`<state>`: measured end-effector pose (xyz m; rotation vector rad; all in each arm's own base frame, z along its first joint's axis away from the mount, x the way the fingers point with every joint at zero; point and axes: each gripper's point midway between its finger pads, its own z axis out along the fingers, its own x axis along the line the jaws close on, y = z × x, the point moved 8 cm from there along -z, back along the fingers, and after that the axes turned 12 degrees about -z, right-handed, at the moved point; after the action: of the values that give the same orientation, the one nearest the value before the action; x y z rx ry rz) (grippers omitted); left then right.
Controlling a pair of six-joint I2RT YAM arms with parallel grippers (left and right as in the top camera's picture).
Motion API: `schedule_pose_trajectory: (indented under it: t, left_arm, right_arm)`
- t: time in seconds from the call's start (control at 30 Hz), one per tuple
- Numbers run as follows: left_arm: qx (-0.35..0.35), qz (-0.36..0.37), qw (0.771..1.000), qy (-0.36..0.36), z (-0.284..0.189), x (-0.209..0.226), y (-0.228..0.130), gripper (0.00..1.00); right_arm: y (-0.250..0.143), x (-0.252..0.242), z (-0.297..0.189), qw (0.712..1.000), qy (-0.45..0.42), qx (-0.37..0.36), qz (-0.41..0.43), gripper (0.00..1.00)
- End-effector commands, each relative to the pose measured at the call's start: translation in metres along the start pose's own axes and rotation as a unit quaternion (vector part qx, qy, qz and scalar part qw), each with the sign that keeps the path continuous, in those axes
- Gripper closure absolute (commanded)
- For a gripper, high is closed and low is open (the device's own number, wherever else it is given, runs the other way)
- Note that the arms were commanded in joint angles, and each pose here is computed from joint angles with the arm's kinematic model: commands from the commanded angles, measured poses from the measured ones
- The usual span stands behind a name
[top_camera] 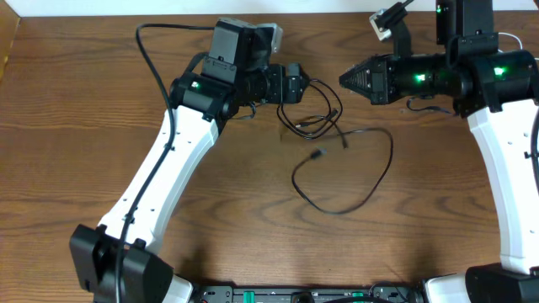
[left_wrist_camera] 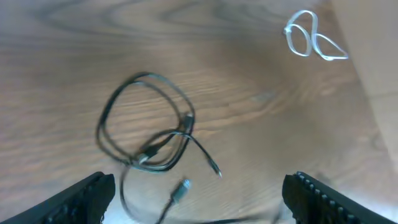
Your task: Untangle cables
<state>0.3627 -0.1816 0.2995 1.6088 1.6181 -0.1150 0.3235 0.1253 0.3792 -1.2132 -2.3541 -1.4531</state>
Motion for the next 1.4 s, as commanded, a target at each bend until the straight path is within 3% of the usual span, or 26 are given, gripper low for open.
schedule_pose_trajectory:
  t: [0.0, 0.17, 0.3, 0.43, 0.5, 0.63, 0.77, 0.9, 1.0, 1.23, 1.37]
  left_arm:
    - [0.02, 0.026, 0.999, -0.037, 0.006, -0.003, -0.002, 0.09]
    - [0.018, 0.044, 0.998, -0.038, 0.006, -0.003, -0.002, 0.08]
    - [0.009, 0.047, 0.999, -0.013, 0.006, 0.001, -0.001, 0.08]
    - [-0.002, 0.041, 0.999, 0.036, 0.005, 0.012, 0.001, 0.08]
    - [-0.006, 0.035, 0.998, 0.059, 0.004, 0.02, 0.002, 0.08]
    - [-0.011, 0.016, 0.995, 0.097, -0.003, 0.038, 0.006, 0.08]
    - [-0.01, -0.013, 0.993, 0.12, -0.013, 0.061, 0.012, 0.08]
    - [-0.009, -0.044, 0.989, 0.143, -0.025, 0.085, 0.016, 0.08]
    - [-0.003, -0.068, 0.985, 0.16, -0.034, 0.101, 0.016, 0.08]
    - [0.006, -0.08, 0.982, 0.171, -0.039, 0.109, 0.014, 0.08]
    - [0.007, -0.081, 0.982, 0.171, -0.039, 0.109, 0.013, 0.08]
  right_arm:
    - [0.004, 0.014, -0.013, 1.0, 0.013, -0.02, -0.013, 0.99]
    - [0.007, -0.007, -0.029, 0.997, -0.069, -0.031, 0.004, 0.99]
    - [-0.005, -0.025, -0.032, 0.99, -0.133, 0.002, 0.047, 0.96]
    - [-0.026, -0.045, -0.025, 0.974, -0.196, 0.072, 0.092, 0.61]
    - [-0.037, -0.054, -0.018, 0.965, -0.208, 0.11, 0.113, 0.5]
    - [-0.055, -0.072, 0.003, 0.957, -0.186, 0.186, 0.123, 0.34]
    - [-0.071, -0.09, 0.032, 0.958, -0.116, 0.26, 0.038, 0.22]
    - [-0.09, -0.098, 0.071, 0.946, -0.014, 0.318, -0.061, 0.17]
    - [-0.108, -0.111, 0.106, 0.92, 0.027, 0.37, -0.123, 0.16]
    - [-0.132, -0.126, 0.162, 0.896, 0.057, 0.408, -0.164, 0.14]
    - [-0.146, -0.12, 0.179, 0.881, 0.079, 0.436, -0.165, 0.22]
